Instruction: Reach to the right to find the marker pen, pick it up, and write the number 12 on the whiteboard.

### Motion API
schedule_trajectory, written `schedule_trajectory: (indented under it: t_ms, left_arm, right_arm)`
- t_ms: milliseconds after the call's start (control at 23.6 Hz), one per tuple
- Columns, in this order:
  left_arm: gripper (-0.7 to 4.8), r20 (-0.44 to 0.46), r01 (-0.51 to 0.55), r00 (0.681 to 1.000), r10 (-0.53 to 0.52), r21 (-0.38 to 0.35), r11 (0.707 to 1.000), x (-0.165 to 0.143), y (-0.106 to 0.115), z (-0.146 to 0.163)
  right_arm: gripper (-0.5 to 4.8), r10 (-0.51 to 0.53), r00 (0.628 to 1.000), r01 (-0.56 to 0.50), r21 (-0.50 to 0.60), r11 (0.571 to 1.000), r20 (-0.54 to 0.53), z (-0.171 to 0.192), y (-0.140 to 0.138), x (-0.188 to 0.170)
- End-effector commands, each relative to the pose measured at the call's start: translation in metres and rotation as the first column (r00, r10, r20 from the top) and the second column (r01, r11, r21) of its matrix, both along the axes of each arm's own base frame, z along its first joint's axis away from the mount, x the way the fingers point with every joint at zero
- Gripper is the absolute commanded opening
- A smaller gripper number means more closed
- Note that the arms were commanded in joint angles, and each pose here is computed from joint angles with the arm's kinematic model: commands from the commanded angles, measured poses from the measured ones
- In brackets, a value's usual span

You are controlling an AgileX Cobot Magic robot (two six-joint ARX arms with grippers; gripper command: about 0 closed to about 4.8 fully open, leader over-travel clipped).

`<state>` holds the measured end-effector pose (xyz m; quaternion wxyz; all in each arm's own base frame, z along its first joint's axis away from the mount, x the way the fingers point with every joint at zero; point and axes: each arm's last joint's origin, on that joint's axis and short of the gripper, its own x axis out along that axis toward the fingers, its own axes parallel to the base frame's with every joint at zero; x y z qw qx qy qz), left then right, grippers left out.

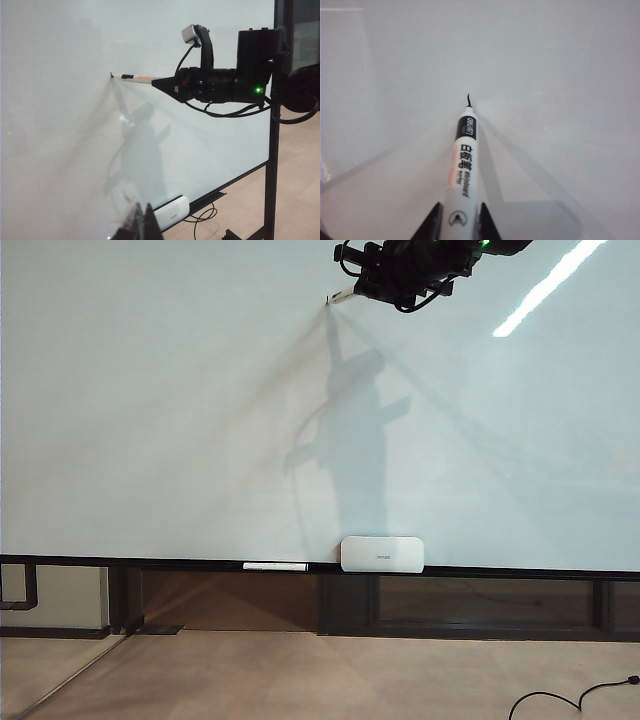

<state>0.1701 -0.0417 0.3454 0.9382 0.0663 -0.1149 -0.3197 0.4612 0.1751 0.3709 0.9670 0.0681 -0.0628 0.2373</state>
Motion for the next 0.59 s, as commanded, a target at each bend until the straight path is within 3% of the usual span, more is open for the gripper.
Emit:
schedule_trajectory:
  t_ms: [42,594]
  left_arm:
    - [-0.05,0.032,-0.002,0.999,0.002,0.018,1.0,-0.001,0.0,0.003]
    - [-0.05,0.023,-0.005,1.0,0.005,0.033,0.999,0.0,0.0,0.001]
  right_arm:
    - [-0.02,-0.015,1.0,0.015,-0.035,0.999,-0.012,0.001,-0.001,0.0]
    - [-0.02,-0.019,0.993,0.009,-0.089,0.996,-0.118,-0.035,0.004,0.015]
